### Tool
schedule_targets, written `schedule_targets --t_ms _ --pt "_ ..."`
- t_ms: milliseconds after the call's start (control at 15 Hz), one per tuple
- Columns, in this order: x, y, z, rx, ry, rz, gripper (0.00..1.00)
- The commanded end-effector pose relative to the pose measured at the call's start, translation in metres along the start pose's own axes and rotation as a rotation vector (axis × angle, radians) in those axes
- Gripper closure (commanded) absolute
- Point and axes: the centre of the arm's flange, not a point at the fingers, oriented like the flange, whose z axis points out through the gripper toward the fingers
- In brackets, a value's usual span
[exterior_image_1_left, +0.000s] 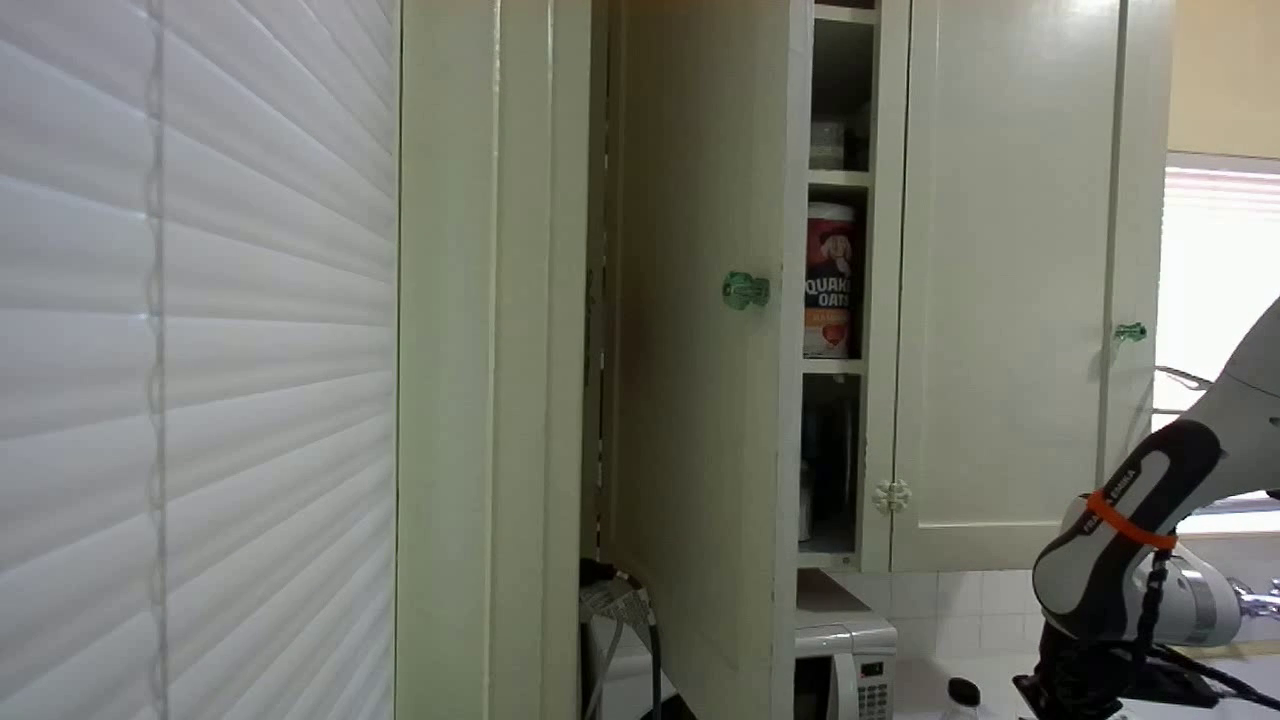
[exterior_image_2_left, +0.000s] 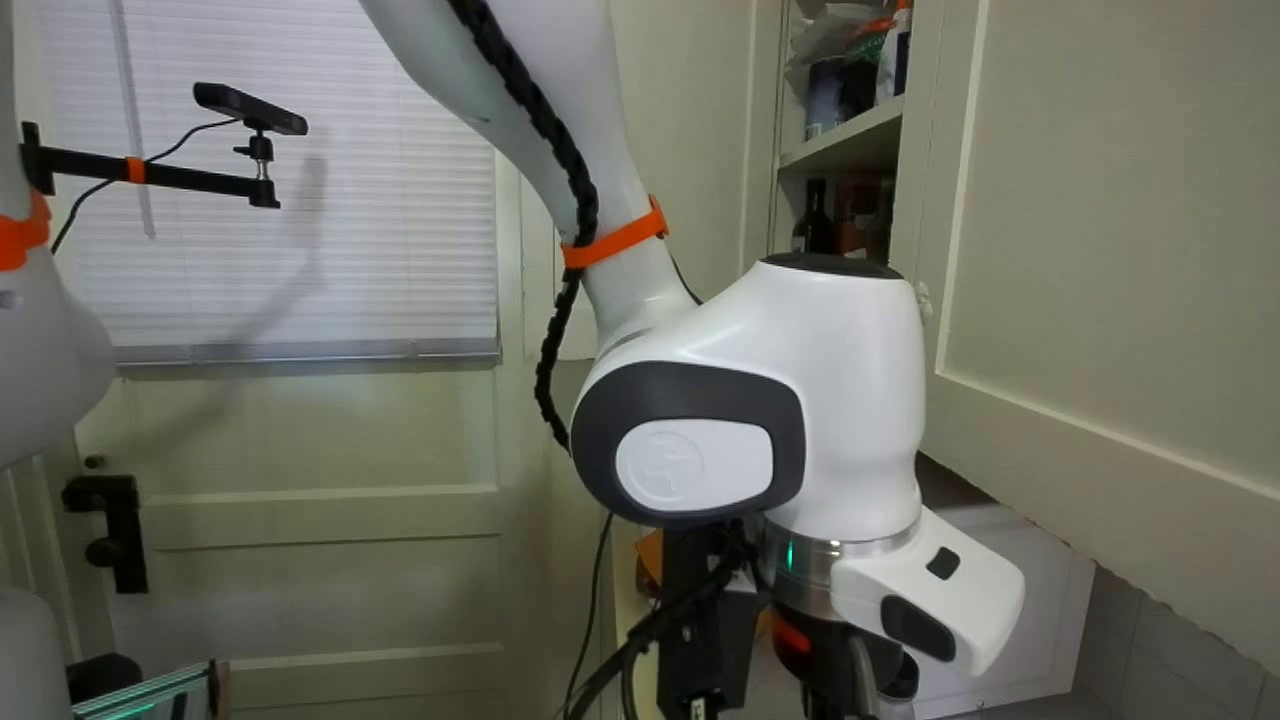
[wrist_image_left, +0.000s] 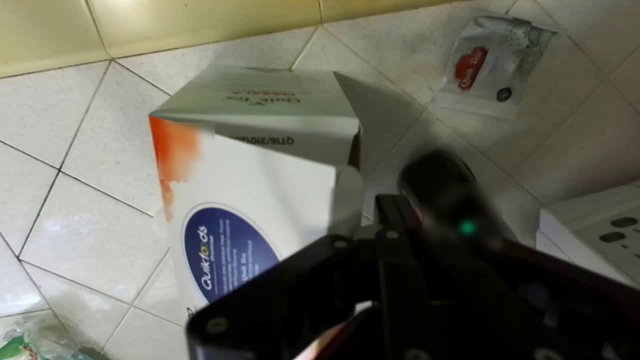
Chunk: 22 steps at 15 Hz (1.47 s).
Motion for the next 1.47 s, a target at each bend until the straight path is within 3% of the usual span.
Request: schedule_targets --t_ms 0,400,933,1400 --pt "-0.006 0.006 0.001 -0.007 -0.031 -0.001 1.00" --pt "-0.006 -0.003 -0.011 0.029 0.001 -0.006 1.00" --pt "-0.002 0.007 -0.060 0.005 0.081 0.008 1.00" --pt "-0.004 0.022 -0.070 -0.044 0.071 0.026 1.00"
